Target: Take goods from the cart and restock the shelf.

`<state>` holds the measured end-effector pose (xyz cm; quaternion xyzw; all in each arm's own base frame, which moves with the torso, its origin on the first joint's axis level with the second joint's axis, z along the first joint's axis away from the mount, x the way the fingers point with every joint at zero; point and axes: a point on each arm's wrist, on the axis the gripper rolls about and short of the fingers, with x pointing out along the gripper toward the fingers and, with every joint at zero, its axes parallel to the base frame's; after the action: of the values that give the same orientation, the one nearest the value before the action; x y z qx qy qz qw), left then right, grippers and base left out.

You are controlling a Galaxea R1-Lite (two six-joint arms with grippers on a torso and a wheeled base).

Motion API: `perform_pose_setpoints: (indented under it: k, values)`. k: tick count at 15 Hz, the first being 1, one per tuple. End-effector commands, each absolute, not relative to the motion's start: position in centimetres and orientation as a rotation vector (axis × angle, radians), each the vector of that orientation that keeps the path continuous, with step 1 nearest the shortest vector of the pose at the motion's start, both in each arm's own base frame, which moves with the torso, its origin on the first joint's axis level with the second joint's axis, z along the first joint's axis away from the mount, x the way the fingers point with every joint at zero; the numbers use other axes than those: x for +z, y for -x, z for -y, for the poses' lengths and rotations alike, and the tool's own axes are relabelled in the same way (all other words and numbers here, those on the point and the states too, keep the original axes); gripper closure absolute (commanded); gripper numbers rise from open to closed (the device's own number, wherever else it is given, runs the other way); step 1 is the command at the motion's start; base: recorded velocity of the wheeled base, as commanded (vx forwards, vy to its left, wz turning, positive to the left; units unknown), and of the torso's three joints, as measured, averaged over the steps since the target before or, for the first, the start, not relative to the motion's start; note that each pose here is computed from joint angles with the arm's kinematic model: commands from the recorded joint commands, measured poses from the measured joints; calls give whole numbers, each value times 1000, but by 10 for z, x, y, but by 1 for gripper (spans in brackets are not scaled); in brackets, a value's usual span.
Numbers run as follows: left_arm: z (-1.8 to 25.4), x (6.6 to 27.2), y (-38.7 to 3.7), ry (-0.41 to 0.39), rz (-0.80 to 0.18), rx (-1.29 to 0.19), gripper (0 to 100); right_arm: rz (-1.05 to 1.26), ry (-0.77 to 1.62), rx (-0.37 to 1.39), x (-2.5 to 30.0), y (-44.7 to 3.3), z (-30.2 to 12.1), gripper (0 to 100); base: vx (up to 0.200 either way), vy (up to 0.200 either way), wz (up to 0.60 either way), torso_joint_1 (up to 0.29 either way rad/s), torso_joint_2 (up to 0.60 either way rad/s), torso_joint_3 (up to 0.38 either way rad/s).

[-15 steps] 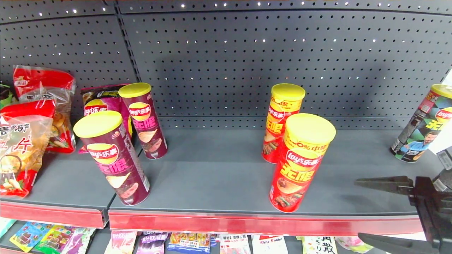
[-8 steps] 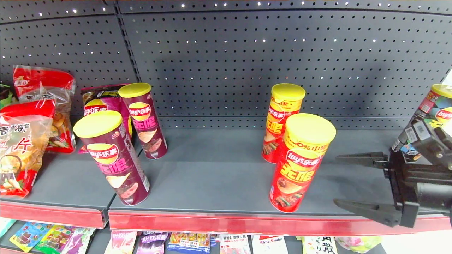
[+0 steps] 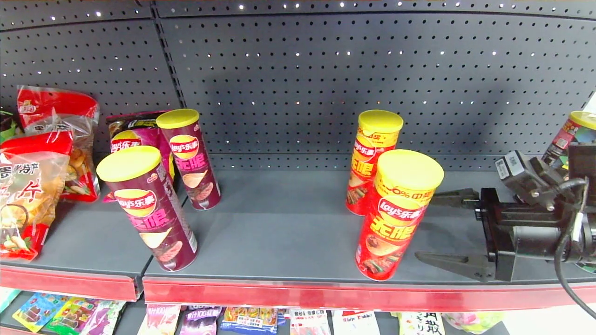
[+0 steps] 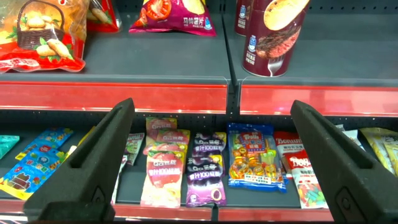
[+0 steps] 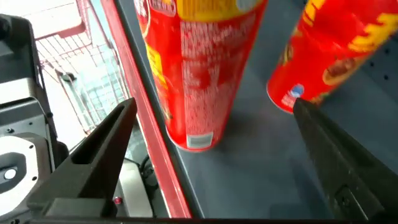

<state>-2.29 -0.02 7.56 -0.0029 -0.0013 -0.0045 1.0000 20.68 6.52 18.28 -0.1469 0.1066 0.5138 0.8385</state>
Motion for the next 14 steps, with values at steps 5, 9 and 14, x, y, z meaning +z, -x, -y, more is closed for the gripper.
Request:
perform_pose_setpoints:
  k: [5, 9, 14]
  values:
    - [0, 76, 23, 6, 2, -9, 0, -215, 306, 1146, 186, -200, -78, 0, 0, 0, 0, 0, 0, 0]
    - [0, 76, 23, 6, 2, -9, 0, -212, 299, 1183, 188, -200, -87, 0, 0, 0, 0, 0, 0, 0]
    - [0, 76, 23, 6, 2, -9, 0, -244, 276, 1201, 185, -211, -95, 0, 0, 0, 0, 0, 0, 0]
